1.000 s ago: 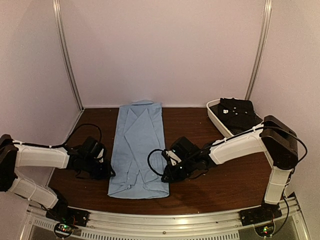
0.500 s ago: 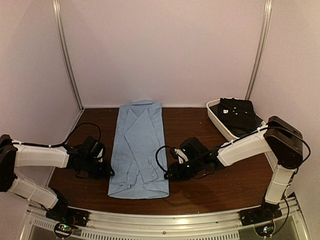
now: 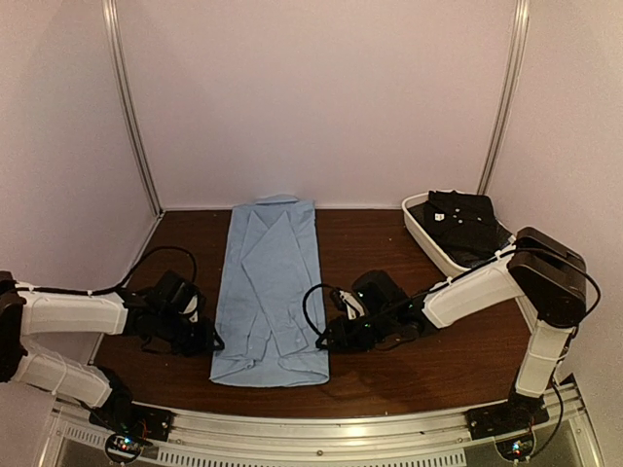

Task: Fold and stack the long sleeve shirts
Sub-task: Smooth out the 2/3-rectangle-folded shirt at the center of the board, then move the 2/3-rectangle-folded shirt to the center of the board.

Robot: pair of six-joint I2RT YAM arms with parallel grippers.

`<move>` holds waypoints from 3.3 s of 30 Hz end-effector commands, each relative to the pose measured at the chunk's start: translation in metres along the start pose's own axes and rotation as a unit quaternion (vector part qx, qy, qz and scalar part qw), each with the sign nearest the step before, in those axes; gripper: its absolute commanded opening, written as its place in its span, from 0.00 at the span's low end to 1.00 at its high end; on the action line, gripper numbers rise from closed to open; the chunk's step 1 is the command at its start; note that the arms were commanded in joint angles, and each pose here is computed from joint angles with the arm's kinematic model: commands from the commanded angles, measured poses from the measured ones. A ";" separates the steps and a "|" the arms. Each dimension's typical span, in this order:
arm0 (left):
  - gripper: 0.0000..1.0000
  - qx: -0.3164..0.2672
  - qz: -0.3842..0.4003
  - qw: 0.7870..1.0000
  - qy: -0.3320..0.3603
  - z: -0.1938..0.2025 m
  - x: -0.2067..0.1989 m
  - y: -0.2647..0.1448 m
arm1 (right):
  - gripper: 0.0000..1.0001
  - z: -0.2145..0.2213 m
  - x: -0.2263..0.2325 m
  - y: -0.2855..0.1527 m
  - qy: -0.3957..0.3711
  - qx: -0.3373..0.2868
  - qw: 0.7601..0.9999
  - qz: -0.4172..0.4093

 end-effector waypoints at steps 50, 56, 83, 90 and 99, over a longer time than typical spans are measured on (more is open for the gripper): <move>0.00 0.037 0.123 0.992 -0.010 -0.009 -0.060 -0.040 | 0.00 -0.047 0.016 -0.033 0.030 -0.049 0.994 -0.090; 0.00 0.026 0.162 0.986 -0.019 -0.055 -0.075 -0.048 | 0.00 -0.090 0.012 -0.024 0.043 -0.071 0.988 -0.130; 0.00 -0.028 0.108 0.989 -0.096 -0.183 -0.047 0.046 | 0.00 -0.193 -0.109 0.037 0.087 -0.127 0.987 -0.036; 0.00 -0.006 0.106 0.989 -0.102 -0.146 -0.032 0.050 | 0.00 -0.161 -0.097 0.044 0.070 -0.093 0.993 -0.012; 0.00 -0.003 0.118 0.988 -0.097 -0.087 -0.022 0.014 | 0.00 -0.087 -0.060 0.013 0.075 -0.079 0.994 -0.010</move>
Point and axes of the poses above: each gripper's point midway between its finger pads, its own y axis out along the fingers, its own x axis along the line the jaws close on, z = x × y, the point moved 5 cm from there along -y, back along the fingers, and after that the axes turned 11 degrees about -y, right-handed, at the moved point
